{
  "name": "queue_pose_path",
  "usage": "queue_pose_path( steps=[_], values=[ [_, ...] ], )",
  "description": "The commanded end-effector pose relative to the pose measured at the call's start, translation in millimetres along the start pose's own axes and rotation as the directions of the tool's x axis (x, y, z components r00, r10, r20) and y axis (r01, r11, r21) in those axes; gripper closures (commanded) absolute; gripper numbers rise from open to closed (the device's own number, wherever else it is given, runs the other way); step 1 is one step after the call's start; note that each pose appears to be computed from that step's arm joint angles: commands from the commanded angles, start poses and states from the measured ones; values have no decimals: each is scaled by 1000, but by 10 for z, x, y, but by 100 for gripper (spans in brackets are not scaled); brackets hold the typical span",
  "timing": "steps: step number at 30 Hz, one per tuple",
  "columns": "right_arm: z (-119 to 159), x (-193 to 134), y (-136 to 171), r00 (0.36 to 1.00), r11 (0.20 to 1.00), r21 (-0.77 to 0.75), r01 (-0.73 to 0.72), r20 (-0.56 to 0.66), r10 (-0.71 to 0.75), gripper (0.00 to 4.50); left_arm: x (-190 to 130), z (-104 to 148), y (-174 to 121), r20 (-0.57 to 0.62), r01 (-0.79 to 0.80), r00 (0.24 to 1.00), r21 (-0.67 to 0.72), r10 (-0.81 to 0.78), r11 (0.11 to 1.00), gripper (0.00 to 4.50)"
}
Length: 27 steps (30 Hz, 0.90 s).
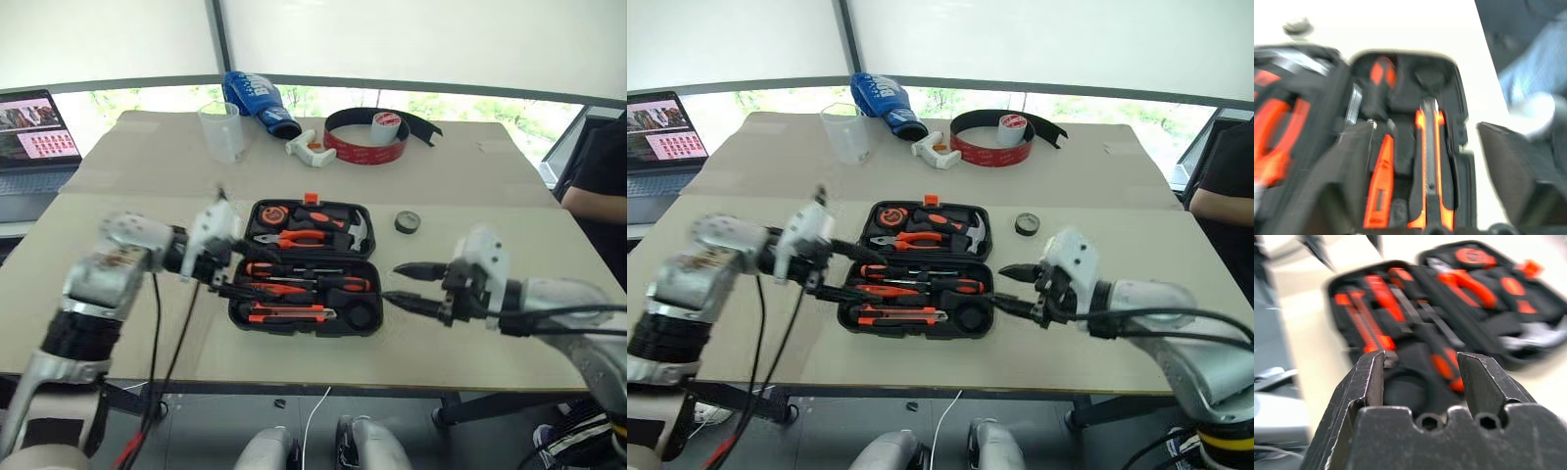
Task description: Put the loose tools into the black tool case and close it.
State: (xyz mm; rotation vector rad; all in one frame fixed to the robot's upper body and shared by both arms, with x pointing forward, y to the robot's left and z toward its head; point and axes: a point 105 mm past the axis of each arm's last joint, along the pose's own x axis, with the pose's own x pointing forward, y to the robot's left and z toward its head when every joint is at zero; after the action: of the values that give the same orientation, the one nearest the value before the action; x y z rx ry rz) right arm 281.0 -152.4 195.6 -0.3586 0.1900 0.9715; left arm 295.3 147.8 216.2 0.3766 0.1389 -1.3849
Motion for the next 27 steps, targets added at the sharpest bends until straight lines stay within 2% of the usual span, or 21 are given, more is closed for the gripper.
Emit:
queue_pose_path(
  steps=[1, 6, 11, 17, 27],
  values=[
    [30, 9, -441, 997, 996, -57, 73, -33, -75, 120, -152, 238, -55, 116, -63, 991, -55, 69, 996, 0],
    [-126, 346, -1075, 970, 976, -126, 180, -139, -197, 120, -146, 146, -158, 78, -89, 993, -51, 93, 995, 0],
    [-323, 587, -1398, 936, 958, -202, 204, -248, -252, 120, -103, 85, -173, 47, -147, 988, -22, 148, 989, 0],
    [-419, 716, -1541, 904, 937, -263, 231, -297, -306, 120, -108, 57, -199, 34, -185, 982, -10, 185, 983, 0],
    [-375, 904, -1542, 899, 917, -307, 256, -273, -342, 120, -112, 22, -226, 16, -208, 978, -5, 208, 978, 0]
  ],
)
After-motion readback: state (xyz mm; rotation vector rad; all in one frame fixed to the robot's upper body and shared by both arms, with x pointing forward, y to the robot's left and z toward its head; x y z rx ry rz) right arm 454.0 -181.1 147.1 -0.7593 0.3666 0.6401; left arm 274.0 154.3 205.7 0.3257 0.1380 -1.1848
